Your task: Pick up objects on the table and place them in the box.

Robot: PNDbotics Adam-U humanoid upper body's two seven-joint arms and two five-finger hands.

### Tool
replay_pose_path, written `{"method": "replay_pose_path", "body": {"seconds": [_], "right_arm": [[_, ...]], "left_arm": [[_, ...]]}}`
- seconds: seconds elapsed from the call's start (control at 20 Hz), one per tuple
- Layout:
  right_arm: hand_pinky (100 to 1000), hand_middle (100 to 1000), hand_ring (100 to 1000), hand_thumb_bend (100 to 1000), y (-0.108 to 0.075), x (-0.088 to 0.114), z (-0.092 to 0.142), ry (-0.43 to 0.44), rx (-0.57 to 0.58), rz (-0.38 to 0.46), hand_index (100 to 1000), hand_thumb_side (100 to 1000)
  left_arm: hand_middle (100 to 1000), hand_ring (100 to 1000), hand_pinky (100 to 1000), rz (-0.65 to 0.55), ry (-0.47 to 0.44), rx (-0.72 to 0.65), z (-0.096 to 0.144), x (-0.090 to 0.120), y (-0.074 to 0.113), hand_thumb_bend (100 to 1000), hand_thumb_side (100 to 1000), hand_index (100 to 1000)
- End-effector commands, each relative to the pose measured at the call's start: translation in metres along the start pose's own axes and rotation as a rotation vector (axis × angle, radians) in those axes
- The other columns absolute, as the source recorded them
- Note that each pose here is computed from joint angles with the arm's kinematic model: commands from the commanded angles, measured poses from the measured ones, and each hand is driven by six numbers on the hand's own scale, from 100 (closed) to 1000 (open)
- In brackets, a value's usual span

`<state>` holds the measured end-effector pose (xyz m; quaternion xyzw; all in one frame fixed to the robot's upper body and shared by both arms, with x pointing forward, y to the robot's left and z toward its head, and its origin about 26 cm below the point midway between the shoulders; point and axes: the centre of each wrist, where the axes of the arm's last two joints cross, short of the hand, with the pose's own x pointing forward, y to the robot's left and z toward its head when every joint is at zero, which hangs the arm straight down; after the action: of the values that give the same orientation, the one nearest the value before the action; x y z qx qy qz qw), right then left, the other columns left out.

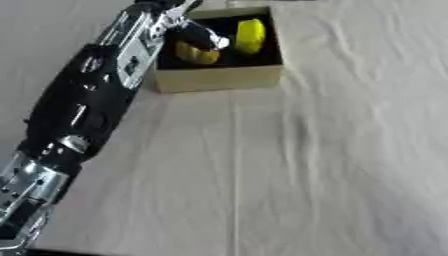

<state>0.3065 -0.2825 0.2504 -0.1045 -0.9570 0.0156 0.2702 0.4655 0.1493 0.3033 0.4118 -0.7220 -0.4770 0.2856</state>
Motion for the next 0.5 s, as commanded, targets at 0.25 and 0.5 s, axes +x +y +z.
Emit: {"method": "replay_pose_path", "body": {"seconds": [0.25,0.5], "right_arm": [[861,706,830,100,-0.01,0.008,-0.007,-0.056,-0.009,0.038,858,561],[860,709,828,100,-0.019,0.011,-0.011,-0.098,-0.025,0.085,857,550]], "left_arm": [[766,873,876,0.209,-0.106,0.511,0.058,0.021,0.127,268,401,850],[765,862,866,0.361,-0.188,0.807,0.142,0.019,0.168,222,505,857]]}}
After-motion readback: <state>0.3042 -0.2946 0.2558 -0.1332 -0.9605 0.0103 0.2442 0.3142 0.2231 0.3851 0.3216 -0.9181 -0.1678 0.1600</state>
